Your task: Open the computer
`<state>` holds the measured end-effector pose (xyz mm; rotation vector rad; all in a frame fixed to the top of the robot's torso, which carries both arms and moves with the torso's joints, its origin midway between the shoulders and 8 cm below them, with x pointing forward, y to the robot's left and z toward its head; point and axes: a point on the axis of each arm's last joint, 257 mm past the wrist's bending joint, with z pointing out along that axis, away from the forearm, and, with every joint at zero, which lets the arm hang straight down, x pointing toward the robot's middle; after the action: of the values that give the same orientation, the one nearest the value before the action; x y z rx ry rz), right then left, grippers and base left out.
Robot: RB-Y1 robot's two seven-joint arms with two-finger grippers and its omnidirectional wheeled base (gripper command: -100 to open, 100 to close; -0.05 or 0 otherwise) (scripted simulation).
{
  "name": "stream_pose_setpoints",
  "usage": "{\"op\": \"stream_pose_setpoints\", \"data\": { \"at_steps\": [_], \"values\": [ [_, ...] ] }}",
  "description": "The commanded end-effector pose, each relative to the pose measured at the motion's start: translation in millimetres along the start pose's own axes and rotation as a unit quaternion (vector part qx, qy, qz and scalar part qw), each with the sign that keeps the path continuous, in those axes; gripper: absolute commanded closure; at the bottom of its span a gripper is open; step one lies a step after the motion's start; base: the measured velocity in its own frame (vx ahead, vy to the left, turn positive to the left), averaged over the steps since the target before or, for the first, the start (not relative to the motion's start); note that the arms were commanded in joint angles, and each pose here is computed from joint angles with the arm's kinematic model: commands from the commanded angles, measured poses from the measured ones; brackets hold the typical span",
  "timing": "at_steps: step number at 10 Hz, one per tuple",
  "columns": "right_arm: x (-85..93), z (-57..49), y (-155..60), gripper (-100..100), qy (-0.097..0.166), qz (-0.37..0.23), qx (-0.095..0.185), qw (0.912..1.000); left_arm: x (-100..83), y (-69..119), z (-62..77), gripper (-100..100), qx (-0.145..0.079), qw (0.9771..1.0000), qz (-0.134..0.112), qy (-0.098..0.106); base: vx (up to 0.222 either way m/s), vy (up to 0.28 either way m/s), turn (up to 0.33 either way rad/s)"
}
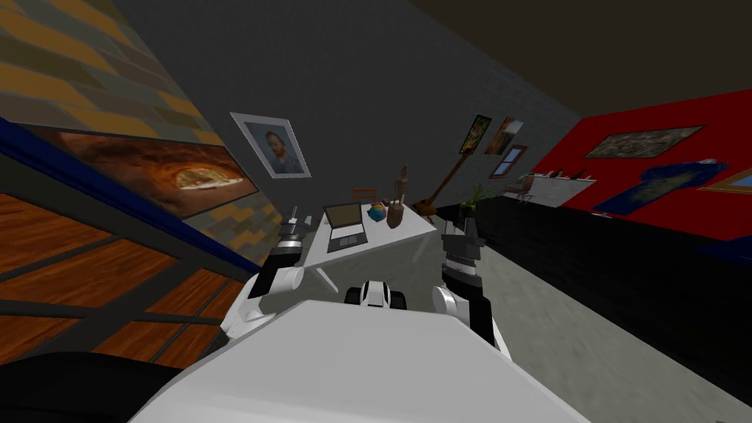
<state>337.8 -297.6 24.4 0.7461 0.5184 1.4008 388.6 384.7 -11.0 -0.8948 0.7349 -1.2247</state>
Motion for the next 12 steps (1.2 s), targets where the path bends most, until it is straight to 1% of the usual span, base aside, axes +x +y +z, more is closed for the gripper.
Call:
{"op": "stream_pose_setpoints", "data": {
  "at_steps": [1,4,7,9,10,12],
  "values": [
    [0.0,0.0,0,0,0.0,0.0,0.0,1.0,-30.8,9.5,7.2,-100,-0.014,0.9995,0.007,-0.027,0.05,-0.081,-0.206],
    [0.0,0.0,0,0,0.0,0.0,0.0,1.0,-65.0,16.5,11.5,-100,-0.029,0.9977,0.009,-0.061,0.048,-0.08,-0.202],
    [0.0,0.0,0,0,0.0,0.0,0.0,1.0,-98.9,23.8,11.9,-100,-0.042,0.9943,0.006,-0.098,0.045,-0.083,-0.176],
    [0.0,0.0,0,0,0.0,0.0,0.0,1.0,-121.9,29.5,9.9,-100,-0.051,0.9909,0.001,-0.125,0.053,-0.073,-0.181],
    [-0.1,0.0,0,0,0.0,0.0,0.0,1.0,-133.8,32.6,8.2,-100,-0.056,0.9887,-0.003,-0.139,0.061,-0.079,-0.219],
    [-0.1,0.0,0,0,0.0,0.0,0.0,1.0,-158.5,39.5,3.3,-100,-0.066,0.9832,-0.012,-0.17,0.059,-0.067,-0.215]
  ]
}}
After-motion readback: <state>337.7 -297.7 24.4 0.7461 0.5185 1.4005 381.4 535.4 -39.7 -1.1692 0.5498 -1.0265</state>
